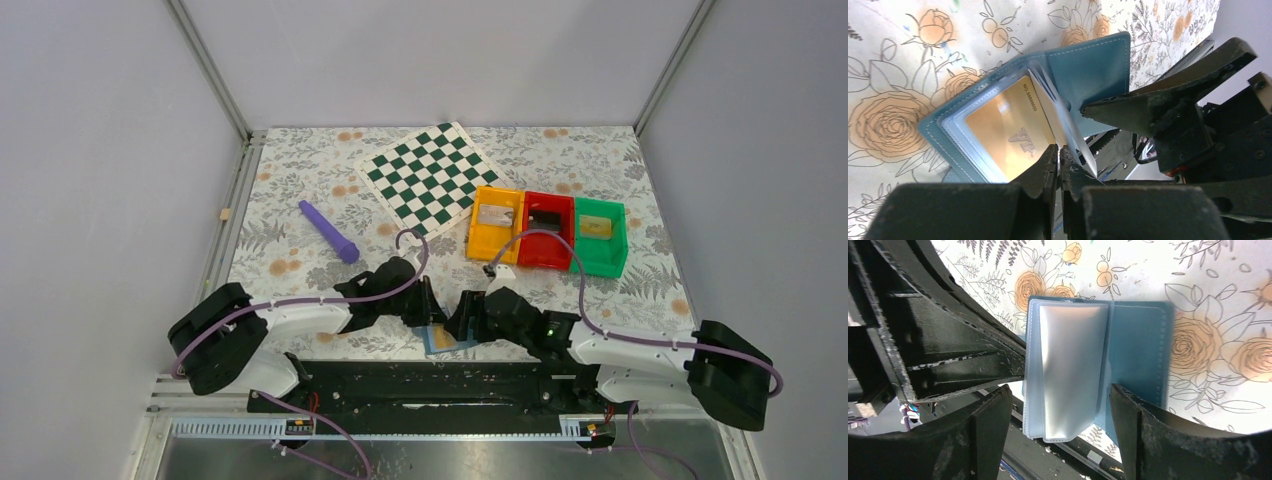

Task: Take the credit cards out of the card holder
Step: Open the card holder at the center of the board.

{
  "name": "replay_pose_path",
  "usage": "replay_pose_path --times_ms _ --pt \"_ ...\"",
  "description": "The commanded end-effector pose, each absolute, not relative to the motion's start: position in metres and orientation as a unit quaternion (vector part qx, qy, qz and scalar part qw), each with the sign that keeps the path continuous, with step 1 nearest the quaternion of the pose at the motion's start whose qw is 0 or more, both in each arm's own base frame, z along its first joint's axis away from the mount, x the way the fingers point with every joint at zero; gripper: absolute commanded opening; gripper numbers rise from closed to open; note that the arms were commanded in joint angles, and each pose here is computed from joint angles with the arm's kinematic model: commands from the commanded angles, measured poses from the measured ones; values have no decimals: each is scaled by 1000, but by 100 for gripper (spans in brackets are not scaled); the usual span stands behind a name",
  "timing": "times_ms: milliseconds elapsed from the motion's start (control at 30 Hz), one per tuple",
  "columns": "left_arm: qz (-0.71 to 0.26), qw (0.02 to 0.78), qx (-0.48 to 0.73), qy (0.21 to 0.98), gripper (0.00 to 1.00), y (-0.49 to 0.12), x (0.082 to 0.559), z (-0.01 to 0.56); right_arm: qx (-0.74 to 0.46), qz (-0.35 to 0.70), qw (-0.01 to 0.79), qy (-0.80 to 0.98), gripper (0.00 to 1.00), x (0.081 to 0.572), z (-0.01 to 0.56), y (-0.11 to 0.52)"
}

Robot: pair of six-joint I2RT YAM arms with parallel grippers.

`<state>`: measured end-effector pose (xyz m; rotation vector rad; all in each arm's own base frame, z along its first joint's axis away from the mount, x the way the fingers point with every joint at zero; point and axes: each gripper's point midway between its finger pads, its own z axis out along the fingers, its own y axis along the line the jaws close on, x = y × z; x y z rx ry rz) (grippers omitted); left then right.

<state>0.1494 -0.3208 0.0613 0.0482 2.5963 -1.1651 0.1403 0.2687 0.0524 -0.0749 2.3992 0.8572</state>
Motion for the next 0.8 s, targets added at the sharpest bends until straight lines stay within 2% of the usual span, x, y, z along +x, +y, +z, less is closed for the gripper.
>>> replay_pose_path --times_ms 0,200,400,767 --pt "-454 167 38 874 5 -347 156 93 -23 308 340 888 76 155 81 258" --pt "-455 166 47 873 5 -357 157 97 -31 300 365 881 70 154 103 240" --pt "-456 160 52 874 5 -366 158 94 -52 322 368 871 49 147 116 240" --pt "-433 151 53 887 5 -374 165 79 -118 385 322 857 39 125 126 269"
